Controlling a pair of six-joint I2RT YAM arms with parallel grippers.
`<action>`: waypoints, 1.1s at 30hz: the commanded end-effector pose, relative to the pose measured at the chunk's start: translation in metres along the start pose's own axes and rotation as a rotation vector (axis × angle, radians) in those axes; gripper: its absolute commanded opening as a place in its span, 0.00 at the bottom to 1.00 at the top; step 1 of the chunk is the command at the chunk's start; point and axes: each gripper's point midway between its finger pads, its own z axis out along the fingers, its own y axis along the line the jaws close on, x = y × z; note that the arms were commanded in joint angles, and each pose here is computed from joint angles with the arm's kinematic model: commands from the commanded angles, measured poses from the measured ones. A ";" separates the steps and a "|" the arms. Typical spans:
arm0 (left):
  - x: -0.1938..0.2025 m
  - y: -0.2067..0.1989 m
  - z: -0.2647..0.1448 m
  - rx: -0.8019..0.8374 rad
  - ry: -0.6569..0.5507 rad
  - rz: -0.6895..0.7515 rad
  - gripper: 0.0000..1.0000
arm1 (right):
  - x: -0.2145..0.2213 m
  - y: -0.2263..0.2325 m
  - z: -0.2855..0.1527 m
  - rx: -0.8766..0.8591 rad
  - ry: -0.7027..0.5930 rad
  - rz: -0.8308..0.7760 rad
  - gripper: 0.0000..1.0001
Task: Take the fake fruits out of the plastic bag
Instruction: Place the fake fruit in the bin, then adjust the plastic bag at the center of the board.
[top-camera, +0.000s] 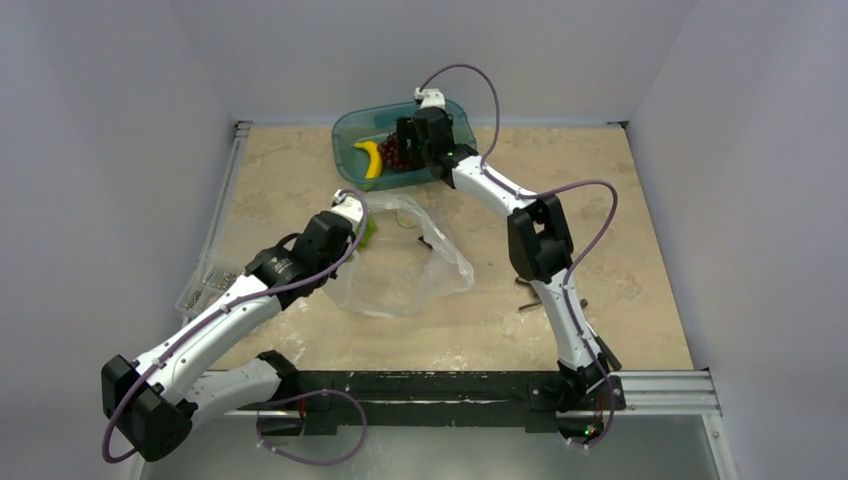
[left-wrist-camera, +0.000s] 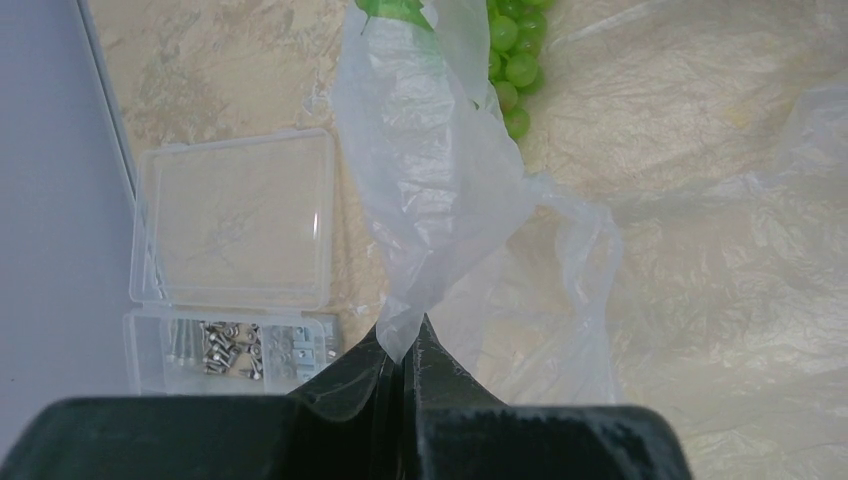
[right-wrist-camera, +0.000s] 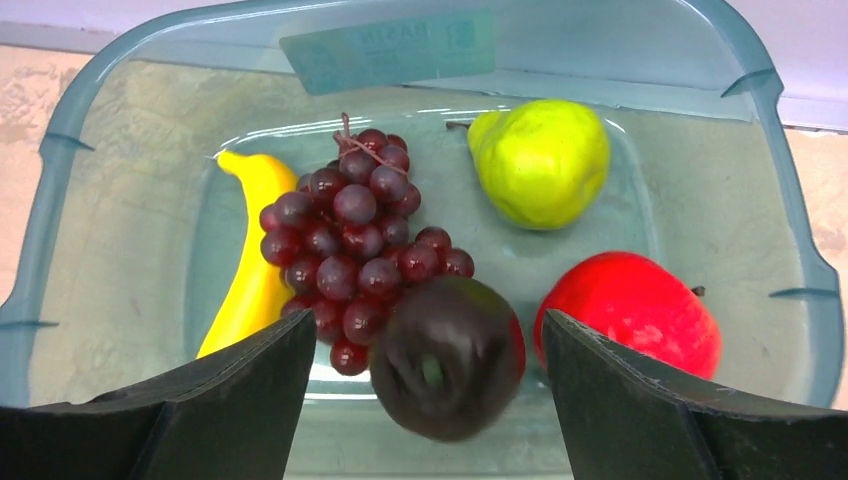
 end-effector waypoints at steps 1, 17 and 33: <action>-0.009 -0.004 0.000 0.019 -0.017 0.014 0.00 | -0.050 0.006 -0.038 -0.039 -0.065 0.008 0.83; -0.011 -0.009 -0.002 0.055 -0.021 0.012 0.00 | -0.030 -0.009 -0.132 -0.094 0.056 0.083 0.84; 0.009 -0.085 -0.001 0.445 0.124 0.088 0.00 | 0.026 0.043 -0.295 -0.485 -0.082 0.067 0.83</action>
